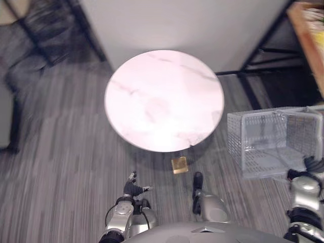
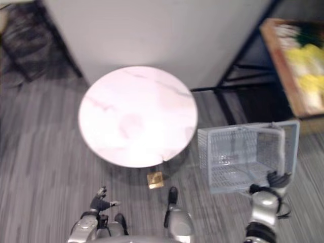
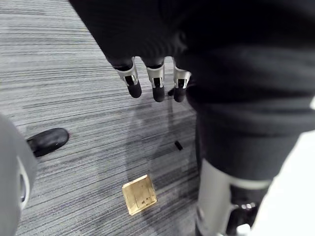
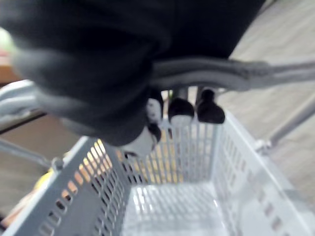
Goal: Pick vegetable in the basket
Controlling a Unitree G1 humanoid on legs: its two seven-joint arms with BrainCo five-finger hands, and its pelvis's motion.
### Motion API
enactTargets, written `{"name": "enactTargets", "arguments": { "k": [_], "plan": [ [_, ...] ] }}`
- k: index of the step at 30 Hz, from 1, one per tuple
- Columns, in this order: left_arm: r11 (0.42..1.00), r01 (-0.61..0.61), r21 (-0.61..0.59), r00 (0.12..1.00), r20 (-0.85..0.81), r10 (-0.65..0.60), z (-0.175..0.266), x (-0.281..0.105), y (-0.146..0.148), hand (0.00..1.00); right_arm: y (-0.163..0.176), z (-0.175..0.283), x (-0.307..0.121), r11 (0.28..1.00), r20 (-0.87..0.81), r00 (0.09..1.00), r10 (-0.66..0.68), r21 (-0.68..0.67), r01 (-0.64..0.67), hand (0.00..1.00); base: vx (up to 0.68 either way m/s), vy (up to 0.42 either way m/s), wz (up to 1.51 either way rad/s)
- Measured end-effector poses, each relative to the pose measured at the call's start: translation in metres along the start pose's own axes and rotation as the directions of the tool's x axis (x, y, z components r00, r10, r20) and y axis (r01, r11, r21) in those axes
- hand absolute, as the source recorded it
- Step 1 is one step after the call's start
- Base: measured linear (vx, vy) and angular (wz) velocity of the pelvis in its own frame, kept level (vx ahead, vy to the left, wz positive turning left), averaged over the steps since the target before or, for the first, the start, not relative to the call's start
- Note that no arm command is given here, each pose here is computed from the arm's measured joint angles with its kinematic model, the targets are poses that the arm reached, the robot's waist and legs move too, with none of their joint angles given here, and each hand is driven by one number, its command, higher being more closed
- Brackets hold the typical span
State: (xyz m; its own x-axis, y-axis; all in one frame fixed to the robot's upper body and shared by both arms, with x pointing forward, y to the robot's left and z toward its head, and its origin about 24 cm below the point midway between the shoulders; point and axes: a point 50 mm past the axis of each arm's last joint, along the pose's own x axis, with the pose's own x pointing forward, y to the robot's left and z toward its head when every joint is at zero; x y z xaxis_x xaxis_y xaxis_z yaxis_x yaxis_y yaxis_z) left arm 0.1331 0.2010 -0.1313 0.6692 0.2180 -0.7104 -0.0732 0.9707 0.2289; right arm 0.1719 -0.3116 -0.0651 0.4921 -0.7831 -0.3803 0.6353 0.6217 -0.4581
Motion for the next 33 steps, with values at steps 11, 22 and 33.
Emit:
{"name": "enactTargets", "arguments": {
  "k": [11,22,33],
  "plan": [
    [0.995,-0.077,-0.068,0.98,-0.187,0.063,-0.038,-0.005,0.003,0.0,0.017,-0.088,-0.042,0.97,-0.291,0.941,0.171,-0.118,-0.213,1.0,0.27,-0.162,-1.9],
    [0.985,-0.146,-0.09,0.972,-0.2,0.126,-0.045,-0.01,0.01,0.0,0.021,-0.107,-0.048,0.861,-0.362,0.891,0.274,-0.321,-0.395,1.0,0.29,0.114,-1.72],
    [0.993,-0.12,0.004,0.973,-0.199,0.119,-0.048,-0.01,0.02,0.0,0.025,-0.117,-0.057,0.831,-0.394,0.871,0.294,-0.346,-0.437,1.0,0.51,0.192,-0.05]
  ]
}}
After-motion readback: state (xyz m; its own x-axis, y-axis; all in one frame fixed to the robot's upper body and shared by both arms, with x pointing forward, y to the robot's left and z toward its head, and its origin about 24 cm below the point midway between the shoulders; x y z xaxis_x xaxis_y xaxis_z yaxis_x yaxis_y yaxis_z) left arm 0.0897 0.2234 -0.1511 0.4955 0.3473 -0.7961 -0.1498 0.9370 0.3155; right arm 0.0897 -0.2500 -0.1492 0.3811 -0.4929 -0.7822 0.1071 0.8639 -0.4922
